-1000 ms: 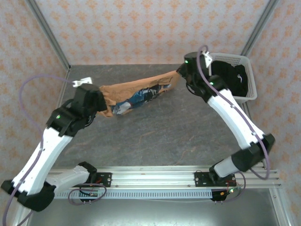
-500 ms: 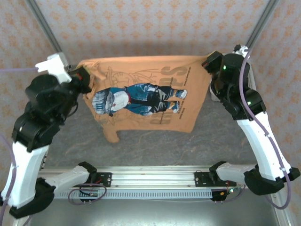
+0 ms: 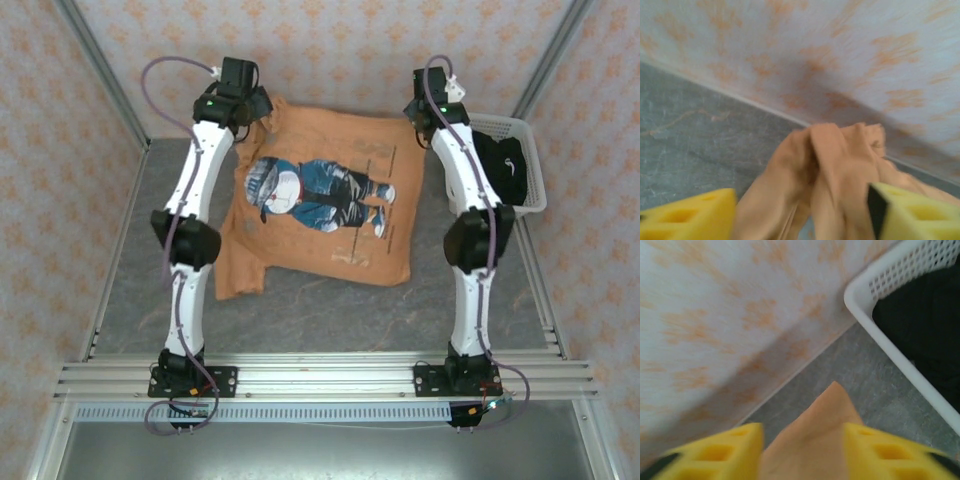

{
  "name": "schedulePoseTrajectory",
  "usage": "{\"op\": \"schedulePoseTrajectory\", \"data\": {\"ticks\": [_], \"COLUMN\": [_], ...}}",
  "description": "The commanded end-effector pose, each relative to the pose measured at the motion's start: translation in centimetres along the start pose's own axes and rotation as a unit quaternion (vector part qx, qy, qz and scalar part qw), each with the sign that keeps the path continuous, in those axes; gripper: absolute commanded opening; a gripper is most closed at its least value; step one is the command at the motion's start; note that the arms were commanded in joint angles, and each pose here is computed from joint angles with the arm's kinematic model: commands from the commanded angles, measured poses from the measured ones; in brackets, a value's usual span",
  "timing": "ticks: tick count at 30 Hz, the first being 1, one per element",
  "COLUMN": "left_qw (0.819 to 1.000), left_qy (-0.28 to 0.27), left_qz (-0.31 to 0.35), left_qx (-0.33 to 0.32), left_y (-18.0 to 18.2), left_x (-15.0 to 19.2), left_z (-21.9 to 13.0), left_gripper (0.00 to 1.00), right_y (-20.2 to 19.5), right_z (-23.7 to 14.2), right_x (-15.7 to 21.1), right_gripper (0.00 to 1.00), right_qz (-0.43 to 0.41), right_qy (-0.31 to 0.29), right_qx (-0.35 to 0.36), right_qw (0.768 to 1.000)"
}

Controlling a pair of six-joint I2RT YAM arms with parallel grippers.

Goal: Fold and stack the t-shirts

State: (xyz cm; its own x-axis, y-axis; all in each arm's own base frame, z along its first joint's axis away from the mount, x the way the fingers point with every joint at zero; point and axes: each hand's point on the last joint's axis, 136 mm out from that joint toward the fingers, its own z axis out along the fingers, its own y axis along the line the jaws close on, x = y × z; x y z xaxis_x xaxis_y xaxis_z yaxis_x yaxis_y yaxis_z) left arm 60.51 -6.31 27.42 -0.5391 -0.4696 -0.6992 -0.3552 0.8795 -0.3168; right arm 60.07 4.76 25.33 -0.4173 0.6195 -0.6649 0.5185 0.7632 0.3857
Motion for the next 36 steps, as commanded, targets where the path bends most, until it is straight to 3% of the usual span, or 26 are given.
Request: {"op": "schedulePoseTrajectory", "data": {"ticks": [1, 5, 8, 12, 16, 21, 25, 31, 36], "left_qw": [0.997, 0.989, 0.979, 0.948, 0.928, 0.919, 0.921, 0.925, 0.927], "left_qy": [0.066, 0.118, 0.158, 0.232, 0.260, 0.277, 0.266, 0.255, 0.258], "left_qz": [0.010, 0.036, -0.006, -0.017, -0.090, -0.149, -0.154, -0.142, -0.136], "left_qx": [-0.033, -0.086, -0.130, -0.218, -0.253, -0.238, -0.239, -0.243, -0.234], "left_y": [1.8, 5.6, 11.4, 19.8, 26.2, 27.5, 27.5, 27.6, 27.3], "left_x": [2.3, 6.7, 11.0, 17.8, 22.6, 24.6, 24.1, 23.4, 23.5], "left_z": [-4.4, -6.0, -8.5, -11.8, -14.1, -13.6, -13.3, -13.8, -14.5], "left_gripper": [0.81, 0.80, 0.75, 0.69, 0.68, 0.64, 0.63, 0.62, 0.63], "right_y": [-1.5, -2.7, -4.3, -7.1, -9.3, -8.7, -8.2, -11.2, -16.3], "right_z": [-2.5, -3.8, -5.7, -9.2, -12.1, -13.7, -12.3, -8.7, -6.2], "right_x": [1.8, 4.9, 8.2, 13.8, 21.4, 30.7, 34.8, 36.0, 33.9], "right_gripper": [0.68, 0.69, 0.67, 0.64, 0.56, 0.46, 0.43, 0.41, 0.40], "right_qz": [-0.029, -0.047, -0.032, -0.027, -0.026, -0.029, -0.029, -0.061, -0.051], "right_qy": [0.072, 0.103, 0.123, 0.162, 0.250, 0.352, 0.393, 0.390, 0.380], "right_qx": [0.028, 0.038, 0.030, 0.027, 0.012, -0.017, -0.009, 0.076, 0.177], "right_qw": [0.997, 0.993, 0.991, 0.986, 0.968, 0.935, 0.919, 0.916, 0.907]}}
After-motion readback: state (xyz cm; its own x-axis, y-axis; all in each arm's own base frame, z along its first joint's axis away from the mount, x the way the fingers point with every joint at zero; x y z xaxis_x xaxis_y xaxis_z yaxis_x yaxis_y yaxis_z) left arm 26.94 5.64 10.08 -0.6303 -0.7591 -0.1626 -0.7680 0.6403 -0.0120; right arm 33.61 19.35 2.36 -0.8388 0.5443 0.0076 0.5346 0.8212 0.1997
